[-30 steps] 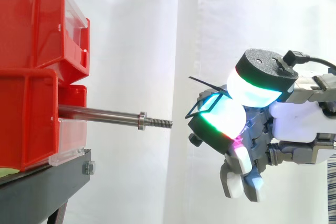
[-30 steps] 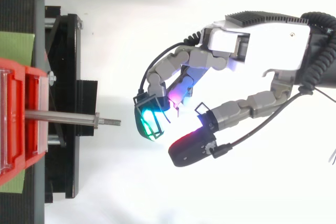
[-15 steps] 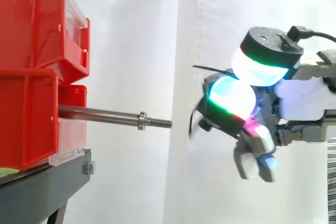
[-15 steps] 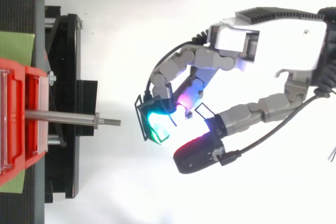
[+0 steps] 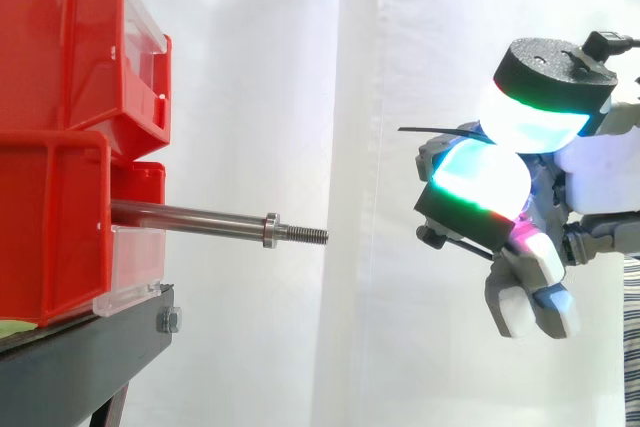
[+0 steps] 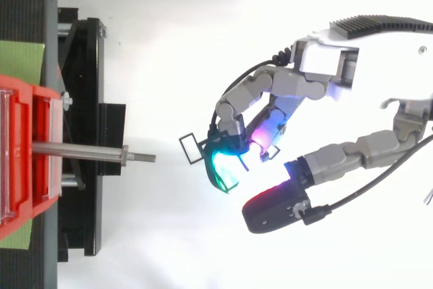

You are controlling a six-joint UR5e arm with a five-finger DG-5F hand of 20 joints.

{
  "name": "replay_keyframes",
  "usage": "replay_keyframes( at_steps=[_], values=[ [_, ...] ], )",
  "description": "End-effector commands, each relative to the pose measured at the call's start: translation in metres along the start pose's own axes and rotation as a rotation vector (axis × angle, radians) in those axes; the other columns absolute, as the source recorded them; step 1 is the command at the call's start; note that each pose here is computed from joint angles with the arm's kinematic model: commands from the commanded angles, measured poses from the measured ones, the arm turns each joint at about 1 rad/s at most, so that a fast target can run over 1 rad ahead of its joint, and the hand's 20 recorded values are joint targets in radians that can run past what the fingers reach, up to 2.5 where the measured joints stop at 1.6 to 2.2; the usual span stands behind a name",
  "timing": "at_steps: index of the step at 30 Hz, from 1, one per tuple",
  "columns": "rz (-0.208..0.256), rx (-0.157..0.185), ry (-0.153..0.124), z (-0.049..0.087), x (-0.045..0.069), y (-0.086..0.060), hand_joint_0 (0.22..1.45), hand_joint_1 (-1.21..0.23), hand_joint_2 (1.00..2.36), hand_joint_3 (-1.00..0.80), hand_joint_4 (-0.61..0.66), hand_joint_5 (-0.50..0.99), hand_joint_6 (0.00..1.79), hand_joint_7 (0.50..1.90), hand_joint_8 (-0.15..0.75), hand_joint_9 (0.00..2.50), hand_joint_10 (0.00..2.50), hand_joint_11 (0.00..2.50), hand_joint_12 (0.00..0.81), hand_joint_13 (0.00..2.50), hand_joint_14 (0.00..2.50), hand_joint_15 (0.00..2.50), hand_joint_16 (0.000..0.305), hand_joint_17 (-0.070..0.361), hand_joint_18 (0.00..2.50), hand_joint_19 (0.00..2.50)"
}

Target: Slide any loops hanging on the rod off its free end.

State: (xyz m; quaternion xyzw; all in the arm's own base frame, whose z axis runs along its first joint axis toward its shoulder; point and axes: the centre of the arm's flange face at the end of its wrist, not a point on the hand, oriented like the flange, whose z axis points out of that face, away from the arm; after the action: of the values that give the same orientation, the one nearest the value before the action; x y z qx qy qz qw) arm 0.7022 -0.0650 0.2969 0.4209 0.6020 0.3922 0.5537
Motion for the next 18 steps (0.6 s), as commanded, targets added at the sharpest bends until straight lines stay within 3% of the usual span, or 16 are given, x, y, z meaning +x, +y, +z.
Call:
replay_keyframes(
  at_steps=[1,6,12,18],
  values=[
    [0.029,0.000,-0.005,0.000,0.001,0.001,0.59,-0.75,1.02,-0.08,-0.04,-0.13,0.89,1.15,0.358,1.10,0.01,0.58,0.370,0.94,0.01,0.33,0.055,0.123,0.95,0.67],
    [0.122,-0.029,-0.009,0.004,0.003,0.009,0.60,-0.76,1.02,-0.07,-0.06,-0.13,0.90,1.16,0.359,1.10,0.01,0.58,0.371,0.94,0.01,0.34,0.055,0.123,0.95,0.68],
    [0.276,-0.090,-0.005,0.011,0.010,0.016,0.60,-0.76,1.02,-0.06,-0.06,-0.13,0.90,1.14,0.355,1.10,0.01,0.58,0.372,0.94,0.01,0.35,0.055,0.124,0.95,0.67],
    [0.291,-0.120,-0.002,0.013,0.013,0.022,0.60,-0.76,1.02,-0.05,-0.06,-0.13,0.90,1.14,0.360,1.10,0.01,0.59,0.371,0.94,0.01,0.34,0.055,0.125,0.95,0.67]
  ],
)
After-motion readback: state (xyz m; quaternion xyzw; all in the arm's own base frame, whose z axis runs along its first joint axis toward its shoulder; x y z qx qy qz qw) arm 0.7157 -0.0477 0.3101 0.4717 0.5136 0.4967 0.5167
